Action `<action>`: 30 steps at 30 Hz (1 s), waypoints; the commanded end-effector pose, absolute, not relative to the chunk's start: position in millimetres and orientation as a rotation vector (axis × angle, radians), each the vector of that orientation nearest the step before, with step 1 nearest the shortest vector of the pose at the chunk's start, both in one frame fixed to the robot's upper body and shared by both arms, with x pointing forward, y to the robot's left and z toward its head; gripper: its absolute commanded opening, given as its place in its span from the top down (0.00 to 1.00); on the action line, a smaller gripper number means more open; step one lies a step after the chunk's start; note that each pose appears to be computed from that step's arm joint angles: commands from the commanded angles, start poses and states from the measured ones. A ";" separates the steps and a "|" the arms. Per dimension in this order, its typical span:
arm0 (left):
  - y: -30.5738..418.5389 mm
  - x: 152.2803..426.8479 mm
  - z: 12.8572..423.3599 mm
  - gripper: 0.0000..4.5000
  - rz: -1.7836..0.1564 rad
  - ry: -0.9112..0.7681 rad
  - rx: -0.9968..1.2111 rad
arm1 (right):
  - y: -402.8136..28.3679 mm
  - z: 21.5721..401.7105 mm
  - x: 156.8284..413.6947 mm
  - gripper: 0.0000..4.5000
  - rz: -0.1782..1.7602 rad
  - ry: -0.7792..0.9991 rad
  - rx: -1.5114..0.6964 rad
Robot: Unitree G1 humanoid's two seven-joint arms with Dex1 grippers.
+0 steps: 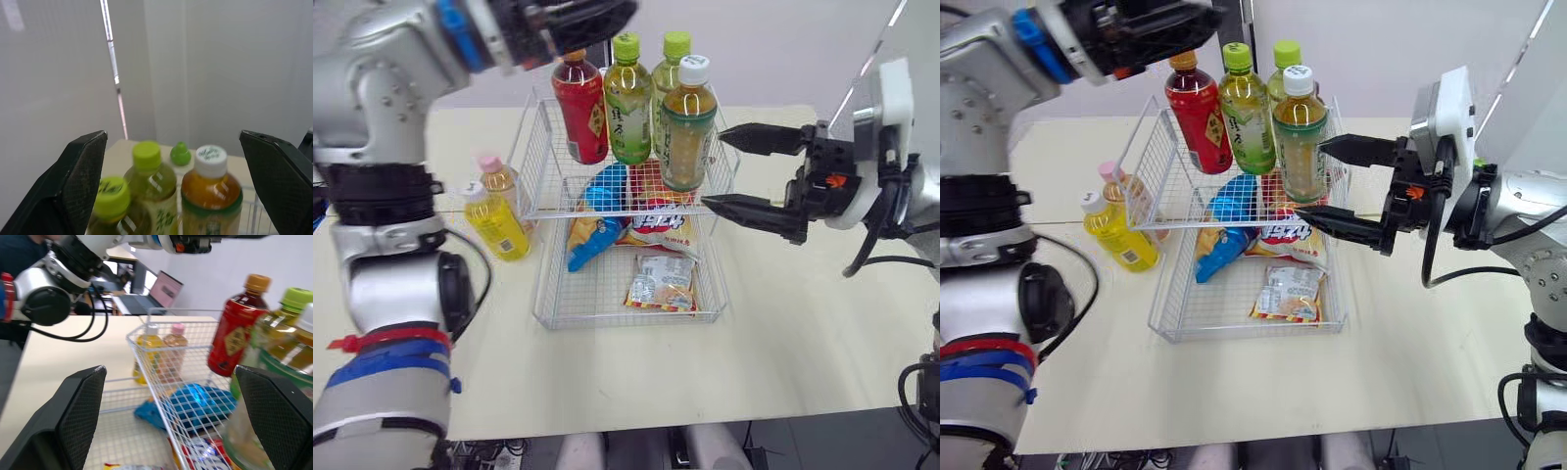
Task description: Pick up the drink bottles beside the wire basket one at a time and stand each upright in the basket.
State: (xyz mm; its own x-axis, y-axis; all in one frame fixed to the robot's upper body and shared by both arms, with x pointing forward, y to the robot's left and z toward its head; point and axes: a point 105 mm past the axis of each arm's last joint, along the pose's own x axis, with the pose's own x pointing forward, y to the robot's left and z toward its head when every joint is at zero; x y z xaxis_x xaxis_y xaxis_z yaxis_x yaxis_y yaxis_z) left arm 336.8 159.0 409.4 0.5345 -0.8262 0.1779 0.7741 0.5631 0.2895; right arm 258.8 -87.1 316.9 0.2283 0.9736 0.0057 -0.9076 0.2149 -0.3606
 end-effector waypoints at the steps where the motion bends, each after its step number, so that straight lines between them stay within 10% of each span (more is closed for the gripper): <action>1: 203.7 313.6 424.0 0.01 -0.806 -0.376 0.248 | -79.3 322.5 255.9 0.00 1.419 -0.292 -0.331; 11: 341.2 234.3 301.9 0.01 -0.208 -0.191 0.147 | -72.4 308.9 269.6 0.00 1.578 -0.331 -0.328; 19: 332.4 155.7 206.0 0.01 -0.019 -0.026 0.063 | -63.6 302.5 273.5 0.00 1.645 -0.359 -0.322; 30: 319.1 217.1 223.0 0.01 -0.072 -0.075 0.070 | -57.3 303.7 271.5 0.00 1.597 -0.370 -0.332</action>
